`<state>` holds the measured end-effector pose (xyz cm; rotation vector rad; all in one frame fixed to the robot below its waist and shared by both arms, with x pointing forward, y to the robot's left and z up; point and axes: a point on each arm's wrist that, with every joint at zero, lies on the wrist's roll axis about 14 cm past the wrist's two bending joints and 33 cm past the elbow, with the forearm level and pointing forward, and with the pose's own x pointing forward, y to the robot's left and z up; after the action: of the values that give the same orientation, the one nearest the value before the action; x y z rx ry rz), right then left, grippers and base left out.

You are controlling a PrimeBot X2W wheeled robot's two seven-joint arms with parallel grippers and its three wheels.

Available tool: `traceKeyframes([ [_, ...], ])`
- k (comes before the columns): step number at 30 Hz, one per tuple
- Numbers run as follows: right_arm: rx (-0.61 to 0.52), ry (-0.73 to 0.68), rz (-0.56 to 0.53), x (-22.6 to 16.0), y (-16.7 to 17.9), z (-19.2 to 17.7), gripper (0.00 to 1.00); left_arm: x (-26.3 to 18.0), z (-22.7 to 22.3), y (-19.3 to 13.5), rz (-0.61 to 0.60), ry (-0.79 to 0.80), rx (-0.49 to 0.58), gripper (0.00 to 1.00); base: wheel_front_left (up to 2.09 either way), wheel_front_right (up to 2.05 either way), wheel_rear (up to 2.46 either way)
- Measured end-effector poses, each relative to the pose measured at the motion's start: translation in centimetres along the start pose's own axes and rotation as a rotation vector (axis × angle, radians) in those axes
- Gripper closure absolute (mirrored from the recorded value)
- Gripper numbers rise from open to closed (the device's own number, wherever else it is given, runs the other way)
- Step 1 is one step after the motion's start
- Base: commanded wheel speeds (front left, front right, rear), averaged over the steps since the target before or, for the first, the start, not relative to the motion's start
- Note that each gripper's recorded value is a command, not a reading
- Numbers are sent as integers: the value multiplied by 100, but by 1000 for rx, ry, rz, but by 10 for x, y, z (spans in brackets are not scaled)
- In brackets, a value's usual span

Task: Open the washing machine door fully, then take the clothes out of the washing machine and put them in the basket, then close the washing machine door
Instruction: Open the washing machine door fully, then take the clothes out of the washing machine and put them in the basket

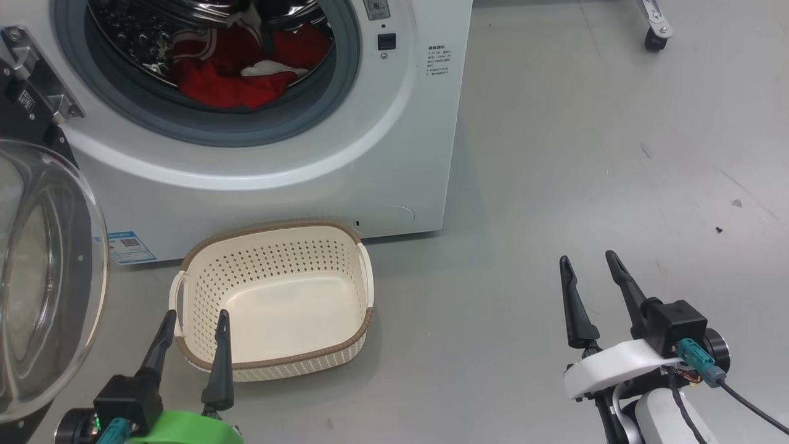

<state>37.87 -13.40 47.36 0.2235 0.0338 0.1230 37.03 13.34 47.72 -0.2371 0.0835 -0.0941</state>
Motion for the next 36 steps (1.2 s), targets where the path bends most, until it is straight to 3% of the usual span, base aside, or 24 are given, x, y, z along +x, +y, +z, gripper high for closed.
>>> traceKeyframes([
  [36,3,0,16,0,6,0,0,-4,1,-2,-3,3,6,0,1,-2,1],
])
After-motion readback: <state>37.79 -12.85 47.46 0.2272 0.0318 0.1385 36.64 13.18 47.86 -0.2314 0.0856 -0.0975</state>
